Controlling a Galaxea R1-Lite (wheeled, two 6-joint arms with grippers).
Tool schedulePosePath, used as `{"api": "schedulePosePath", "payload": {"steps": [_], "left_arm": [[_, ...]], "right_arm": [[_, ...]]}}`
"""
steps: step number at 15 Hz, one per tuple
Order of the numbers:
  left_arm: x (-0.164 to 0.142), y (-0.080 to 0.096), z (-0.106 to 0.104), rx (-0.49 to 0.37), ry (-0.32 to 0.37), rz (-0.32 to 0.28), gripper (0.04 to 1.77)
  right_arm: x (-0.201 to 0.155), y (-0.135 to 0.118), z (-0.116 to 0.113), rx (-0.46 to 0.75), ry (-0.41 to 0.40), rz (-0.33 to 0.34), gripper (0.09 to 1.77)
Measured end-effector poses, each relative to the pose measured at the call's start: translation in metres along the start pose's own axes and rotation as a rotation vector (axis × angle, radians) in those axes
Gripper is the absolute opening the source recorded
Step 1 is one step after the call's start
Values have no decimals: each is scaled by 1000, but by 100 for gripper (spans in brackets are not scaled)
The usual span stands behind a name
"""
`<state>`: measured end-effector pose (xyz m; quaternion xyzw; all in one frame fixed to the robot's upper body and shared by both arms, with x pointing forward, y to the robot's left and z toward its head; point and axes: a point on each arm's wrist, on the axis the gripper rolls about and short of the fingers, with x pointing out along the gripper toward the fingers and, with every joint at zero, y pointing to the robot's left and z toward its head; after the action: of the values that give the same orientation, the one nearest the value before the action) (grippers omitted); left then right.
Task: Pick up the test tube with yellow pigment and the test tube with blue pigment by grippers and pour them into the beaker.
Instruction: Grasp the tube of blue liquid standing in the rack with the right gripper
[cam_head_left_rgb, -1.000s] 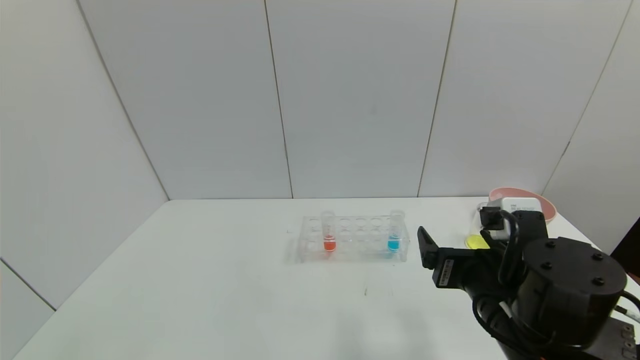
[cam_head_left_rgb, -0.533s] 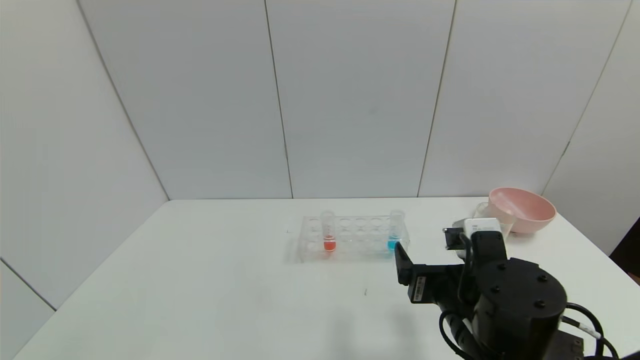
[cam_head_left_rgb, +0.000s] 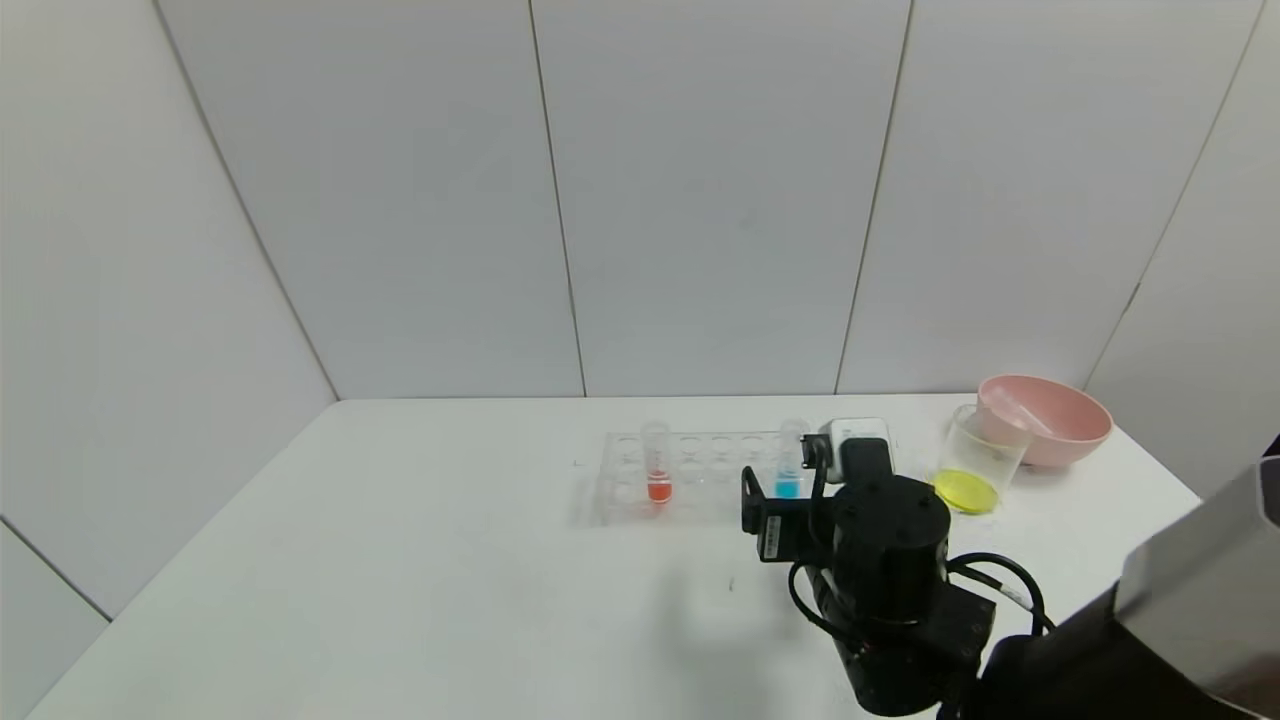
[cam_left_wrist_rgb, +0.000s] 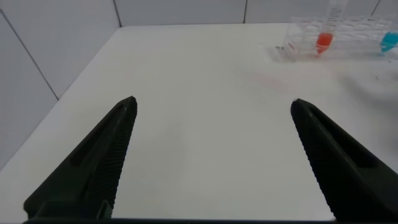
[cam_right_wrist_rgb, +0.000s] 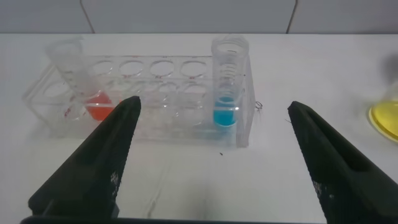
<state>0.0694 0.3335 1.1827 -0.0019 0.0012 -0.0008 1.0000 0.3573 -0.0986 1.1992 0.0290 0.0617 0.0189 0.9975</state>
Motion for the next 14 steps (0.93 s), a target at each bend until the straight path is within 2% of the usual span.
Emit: {"api": "schedulePosePath", "payload": {"steps": [4,9,14], "left_arm": [[0,0,0,0,0,0,176],[0,0,0,0,0,0,176],[0,0,0,0,0,0,176]], "right_arm": [[34,-5,-4,-8,3,42,170],[66,-14,-13,-38,-8,-17,171],[82,-16,-10,-51,-35,-35,171]]}}
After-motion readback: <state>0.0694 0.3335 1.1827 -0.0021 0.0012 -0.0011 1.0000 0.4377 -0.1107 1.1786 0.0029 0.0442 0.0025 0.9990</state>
